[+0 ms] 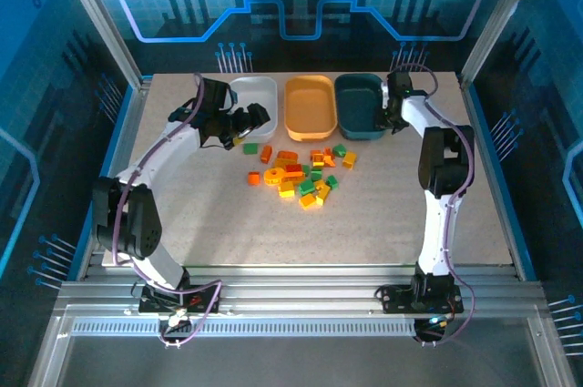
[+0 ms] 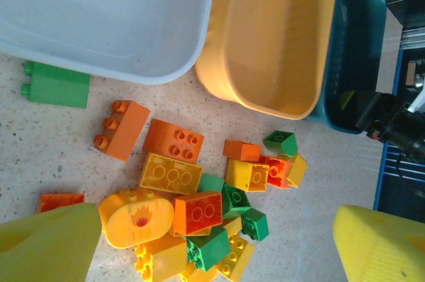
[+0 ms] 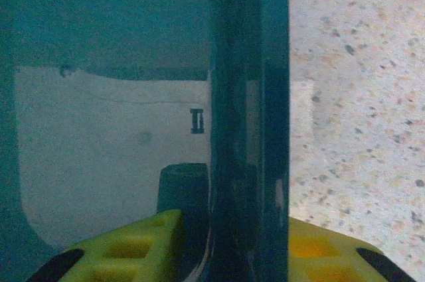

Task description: Sort the legos into containers by color

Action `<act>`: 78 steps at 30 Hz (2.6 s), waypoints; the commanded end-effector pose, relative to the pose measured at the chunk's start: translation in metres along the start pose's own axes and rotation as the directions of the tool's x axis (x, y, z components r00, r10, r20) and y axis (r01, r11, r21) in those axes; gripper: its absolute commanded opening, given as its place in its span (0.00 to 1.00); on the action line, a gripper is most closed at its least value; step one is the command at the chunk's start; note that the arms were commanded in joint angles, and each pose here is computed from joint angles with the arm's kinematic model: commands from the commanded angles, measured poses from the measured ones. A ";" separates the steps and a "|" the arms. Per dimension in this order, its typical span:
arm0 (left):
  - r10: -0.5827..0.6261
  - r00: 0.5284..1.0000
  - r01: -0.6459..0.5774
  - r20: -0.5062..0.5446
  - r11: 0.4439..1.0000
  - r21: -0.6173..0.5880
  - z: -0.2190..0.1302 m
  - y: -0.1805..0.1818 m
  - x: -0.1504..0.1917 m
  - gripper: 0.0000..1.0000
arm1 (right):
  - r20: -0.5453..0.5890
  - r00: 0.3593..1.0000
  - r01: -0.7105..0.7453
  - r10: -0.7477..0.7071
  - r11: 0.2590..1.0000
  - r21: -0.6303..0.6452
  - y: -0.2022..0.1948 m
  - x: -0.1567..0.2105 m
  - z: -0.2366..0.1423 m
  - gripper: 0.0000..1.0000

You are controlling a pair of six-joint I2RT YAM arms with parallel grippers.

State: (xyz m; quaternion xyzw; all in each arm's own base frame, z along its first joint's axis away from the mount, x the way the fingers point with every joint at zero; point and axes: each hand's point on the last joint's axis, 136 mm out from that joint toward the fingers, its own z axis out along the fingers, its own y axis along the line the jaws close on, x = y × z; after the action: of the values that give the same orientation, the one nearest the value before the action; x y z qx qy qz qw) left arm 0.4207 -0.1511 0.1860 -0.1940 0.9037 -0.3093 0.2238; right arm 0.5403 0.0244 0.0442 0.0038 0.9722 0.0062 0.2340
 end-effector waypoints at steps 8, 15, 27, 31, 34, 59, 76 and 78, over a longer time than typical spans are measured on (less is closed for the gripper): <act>0.055 0.995 -0.060 0.081 0.996 0.064 -0.035 -0.021 -0.006 0.92 | 0.024 1.000 -0.003 0.003 1.000 -0.005 0.023 -0.009 -0.022 0.47; 0.057 0.994 -0.065 0.089 0.994 0.090 -0.044 -0.027 -0.004 0.92 | 0.080 0.992 -0.095 0.098 0.994 -0.048 0.022 -0.018 -0.074 0.70; -0.030 0.991 0.057 -0.133 0.976 0.209 0.000 -0.047 0.052 0.93 | 0.119 0.971 -0.188 0.208 0.969 -0.157 0.092 0.084 -0.144 0.71; -0.045 0.978 0.092 -0.206 0.970 0.226 0.012 -0.052 0.072 0.93 | 0.030 0.998 -0.041 0.047 0.981 -0.192 0.136 0.135 -0.140 0.56; -0.067 0.974 0.116 -0.215 0.967 0.225 0.015 -0.048 0.075 0.93 | -0.036 0.999 0.020 -0.028 0.981 -0.195 0.158 0.176 -0.141 0.55; -0.017 0.988 0.050 -0.156 0.976 0.212 0.001 -0.050 0.068 0.93 | -0.176 0.984 -0.047 0.010 0.977 -0.206 0.204 0.216 -0.099 0.41; -0.016 0.987 0.049 -0.159 0.976 0.211 0.002 -0.051 0.067 0.93 | -0.097 0.995 0.000 -0.024 0.971 -0.240 0.191 0.213 -0.136 0.30; -0.019 0.987 0.053 -0.160 0.977 0.209 0.003 -0.050 0.067 0.93 | -0.074 0.997 0.010 -0.029 0.968 -0.251 0.192 0.205 -0.145 0.30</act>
State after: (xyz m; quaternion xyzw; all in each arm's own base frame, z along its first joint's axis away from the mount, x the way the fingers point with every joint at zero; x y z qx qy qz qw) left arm 0.3758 -0.2223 0.1842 -0.1722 0.8781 -0.4198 0.1518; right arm 0.2910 0.2175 0.0628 -0.0231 0.9765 0.1246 0.1743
